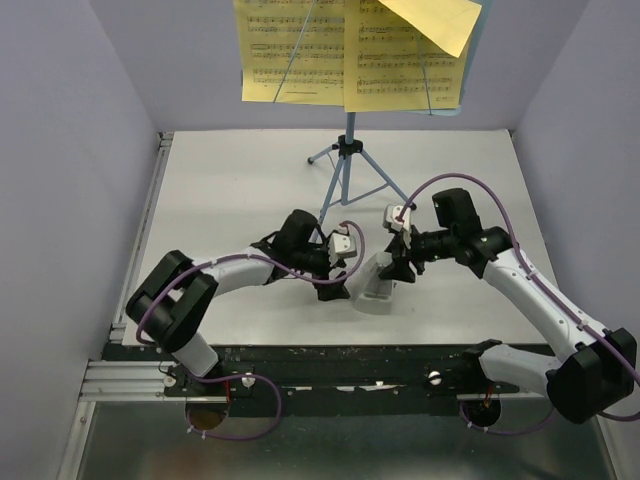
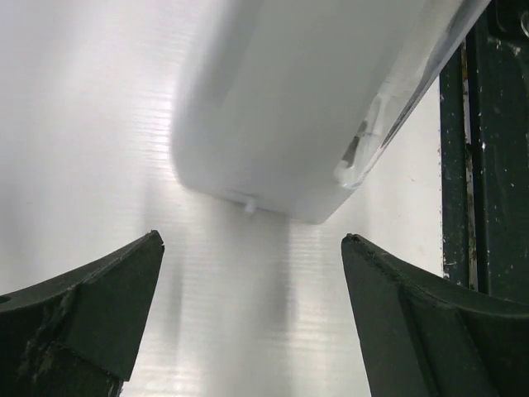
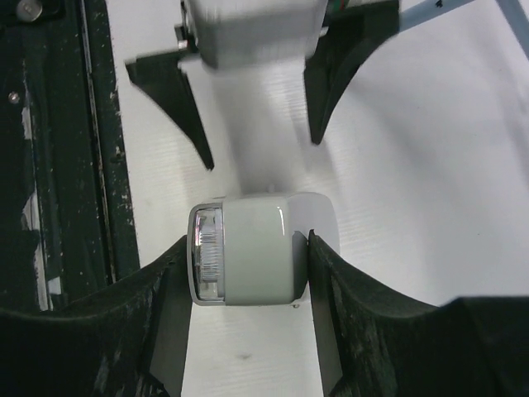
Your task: Pack up the instrument practice props
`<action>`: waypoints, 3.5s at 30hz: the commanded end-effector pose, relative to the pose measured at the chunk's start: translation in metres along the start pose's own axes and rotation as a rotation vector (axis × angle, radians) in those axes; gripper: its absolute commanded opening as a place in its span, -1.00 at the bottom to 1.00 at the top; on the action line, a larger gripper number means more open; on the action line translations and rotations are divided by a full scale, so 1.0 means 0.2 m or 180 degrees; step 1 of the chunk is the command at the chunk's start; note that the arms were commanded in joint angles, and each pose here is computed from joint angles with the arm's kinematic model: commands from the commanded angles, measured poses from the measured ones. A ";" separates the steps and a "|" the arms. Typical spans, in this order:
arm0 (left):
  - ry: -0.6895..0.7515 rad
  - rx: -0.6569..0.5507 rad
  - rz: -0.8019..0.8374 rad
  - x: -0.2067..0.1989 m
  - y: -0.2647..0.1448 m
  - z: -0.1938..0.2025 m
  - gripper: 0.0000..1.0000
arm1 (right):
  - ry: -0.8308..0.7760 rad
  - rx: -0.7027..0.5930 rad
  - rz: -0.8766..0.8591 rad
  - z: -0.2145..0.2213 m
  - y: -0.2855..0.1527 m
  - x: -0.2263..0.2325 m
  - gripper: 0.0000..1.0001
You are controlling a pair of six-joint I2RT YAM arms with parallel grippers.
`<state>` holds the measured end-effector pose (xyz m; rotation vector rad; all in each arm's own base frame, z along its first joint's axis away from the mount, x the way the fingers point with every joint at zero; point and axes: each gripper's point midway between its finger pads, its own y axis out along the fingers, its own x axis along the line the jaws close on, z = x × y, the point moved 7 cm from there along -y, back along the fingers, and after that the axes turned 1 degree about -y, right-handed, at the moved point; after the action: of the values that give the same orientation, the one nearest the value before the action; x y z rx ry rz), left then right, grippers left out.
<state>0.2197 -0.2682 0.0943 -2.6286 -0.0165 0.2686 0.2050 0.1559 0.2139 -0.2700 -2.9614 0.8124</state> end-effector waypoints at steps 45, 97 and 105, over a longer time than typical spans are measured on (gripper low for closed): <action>0.0065 0.0308 -0.0613 0.00 -0.61 -0.18 0.98 | -0.0152 0.1222 -0.0067 0.40 -1.01 -0.49 -0.99; -0.0822 -0.0336 -0.2186 0.33 -0.69 -0.43 0.98 | 0.0959 -0.0346 0.0876 -0.07 -0.44 -0.65 1.00; -0.0625 -0.0531 -0.1851 0.44 -0.60 -0.56 0.38 | 0.0264 -0.0541 0.0996 -0.08 -0.30 -0.91 0.53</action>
<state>0.3146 -0.1935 0.2126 -2.5018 -0.9048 0.3320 0.3453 0.0649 0.2416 -0.7234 -2.7780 0.6749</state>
